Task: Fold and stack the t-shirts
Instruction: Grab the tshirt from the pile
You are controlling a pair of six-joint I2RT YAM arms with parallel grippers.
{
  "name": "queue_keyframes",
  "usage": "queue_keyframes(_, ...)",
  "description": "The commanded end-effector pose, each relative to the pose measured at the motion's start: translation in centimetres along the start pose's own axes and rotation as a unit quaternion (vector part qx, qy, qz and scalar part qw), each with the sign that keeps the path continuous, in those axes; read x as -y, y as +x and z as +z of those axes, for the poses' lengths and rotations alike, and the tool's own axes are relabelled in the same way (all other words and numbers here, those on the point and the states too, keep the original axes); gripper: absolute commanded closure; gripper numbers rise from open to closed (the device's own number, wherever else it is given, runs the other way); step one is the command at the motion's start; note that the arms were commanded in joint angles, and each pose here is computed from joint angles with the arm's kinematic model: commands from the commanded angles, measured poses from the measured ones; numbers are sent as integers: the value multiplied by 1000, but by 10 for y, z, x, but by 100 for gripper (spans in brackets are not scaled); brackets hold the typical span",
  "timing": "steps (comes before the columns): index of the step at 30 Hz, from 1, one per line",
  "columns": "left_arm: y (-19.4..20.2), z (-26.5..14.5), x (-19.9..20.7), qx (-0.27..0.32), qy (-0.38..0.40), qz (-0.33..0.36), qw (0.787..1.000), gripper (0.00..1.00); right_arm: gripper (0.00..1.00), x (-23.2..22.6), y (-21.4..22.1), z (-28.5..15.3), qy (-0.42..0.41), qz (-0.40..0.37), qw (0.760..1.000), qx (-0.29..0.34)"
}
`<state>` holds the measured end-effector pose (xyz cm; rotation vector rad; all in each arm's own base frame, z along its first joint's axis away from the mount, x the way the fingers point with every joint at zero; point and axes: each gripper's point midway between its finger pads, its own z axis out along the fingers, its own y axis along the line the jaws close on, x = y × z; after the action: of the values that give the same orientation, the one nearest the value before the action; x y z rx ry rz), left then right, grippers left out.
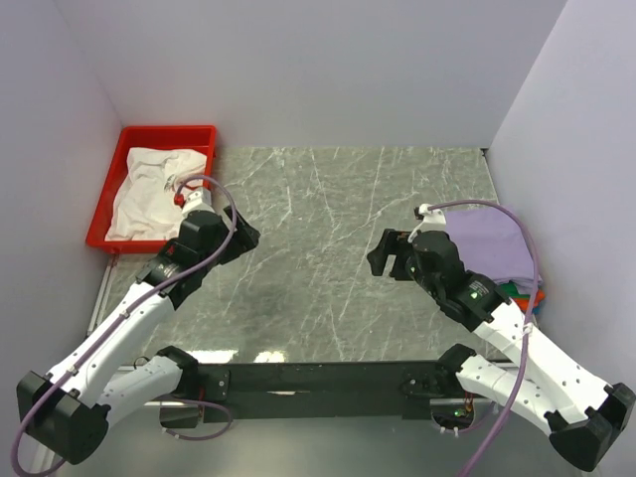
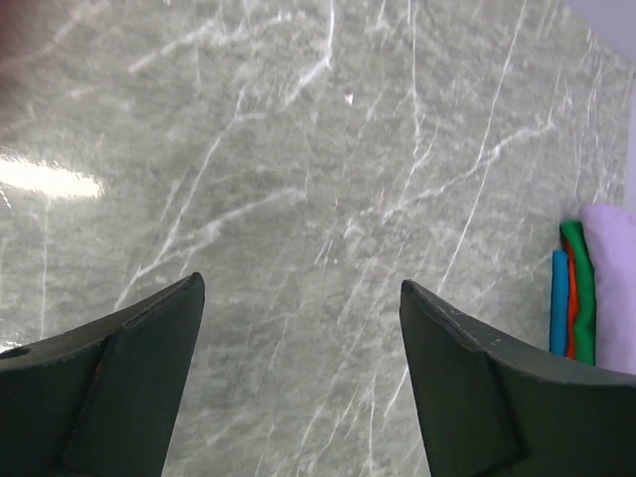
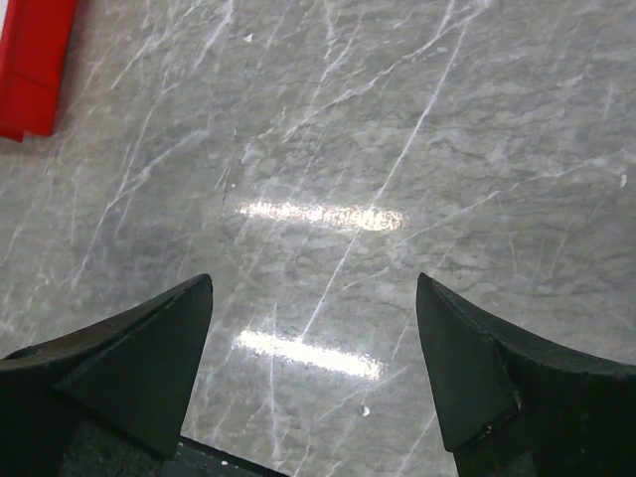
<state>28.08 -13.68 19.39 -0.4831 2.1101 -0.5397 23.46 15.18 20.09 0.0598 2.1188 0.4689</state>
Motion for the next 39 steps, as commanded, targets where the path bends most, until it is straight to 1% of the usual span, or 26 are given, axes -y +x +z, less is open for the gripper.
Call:
queue_keyframes(1, -35, -7, 16, 48, -3, -7, 999, 15, 11, -14, -13, -8, -34, -4, 999, 20)
queue_keyframes(3, -38, -2, 12, 48, -26, 2, 999, 13, 10, -16, -12, -10, -42, -4, 999, 17)
queue_keyframes(4, -46, -3, 12, 56, -37, 4, 998, 9, 11, -17, -12, -10, -45, -5, 999, 16)
queue_keyframes(5, -47, -1, 11, 56, -46, 7, 997, 3, 10, -19, -12, -11, -49, -4, 999, 16)
queue_keyframes(6, -47, 5, 9, 52, -57, 12, 997, 1, 10, -20, -12, -11, -54, -4, 998, 14)
queue_keyframes(9, -56, 14, 0, 55, -90, 17, 994, 1, 10, -25, -11, -12, -66, -6, 998, 9)
queue_keyframes(12, -81, 21, -10, 68, -121, 7, 990, 1, 10, -30, -6, -11, -78, -7, 997, -2)
queue_keyframes(13, -96, 23, -25, 78, -143, -8, 987, 1, 10, -31, -5, -11, -82, -8, 997, -6)
queue_keyframes(15, -106, 35, -43, 70, -173, -16, 982, 1, 10, -32, 0, -9, -88, -8, 996, -11)
queue_keyframes(16, -125, 34, -51, 88, -189, -29, 978, 0, 10, -35, 3, -8, -97, -8, 995, -18)
queue_keyframes(17, -127, 44, -62, 79, -210, -27, 974, 0, 10, -37, 4, -7, -102, -8, 995, -19)
queue_keyframes(18, -141, 45, -66, 94, -224, -30, 970, 1, 10, -38, 6, -6, -105, -8, 994, -24)
queue_keyframes(19, -150, 48, -79, 98, -244, -39, 964, 1, 10, -39, 7, -6, -107, -10, 994, -28)
queue_keyframes(25, -184, 88, -135, 104, -332, -66, 935, 0, 10, -41, 12, -5, -114, -12, 993, -36)
queue_keyframes(26, -182, 101, -159, 92, -362, -70, 925, 0, 11, -43, 14, -6, -121, -13, 992, -42)
queue_keyframes(27, -196, 105, -160, 101, -365, -75, 922, 1, 11, -44, 13, -8, -124, -13, 991, -41)
queue_keyframes(28, -198, 109, -174, 95, -383, -79, 915, 1, 11, -44, 12, -9, -125, -14, 991, -40)
queue_keyframes(29, -190, 125, -190, 74, -402, -76, 910, 1, 10, -44, 12, -9, -125, -14, 991, -40)
queue_keyframes(30, -201, 131, -191, 82, -404, -81, 908, 0, 11, -44, 12, -9, -126, -13, 991, -39)
queue_keyframes(31, -201, 136, -201, 75, -410, -85, 905, 0, 10, -45, 13, -10, -129, -13, 991, -38)
queue_keyframes(32, -189, 152, -215, 53, -423, -84, 901, 1, 10, -44, 13, -10, -128, -14, 991, -40)
queue_keyframes(34, -195, 163, -226, 50, -427, -92, 898, 1, 11, -45, 16, -9, -130, -15, 990, -44)
queue_keyframes(35, -185, 178, -234, 31, -425, -92, 900, 2, 10, -46, 16, -9, -132, -15, 990, -46)
queue_keyframes(37, -186, 187, -240, 31, -424, -94, 900, 3, 11, -48, 18, -9, -137, -16, 989, -51)
queue_keyframes(38, -181, 195, -246, 22, -424, -92, 901, 4, 11, -48, 19, -9, -138, -16, 989, -53)
queue_keyframes(39, -181, 203, -243, 21, -407, -95, 908, 5, 11, -48, 19, -8, -139, -15, 989, -54)
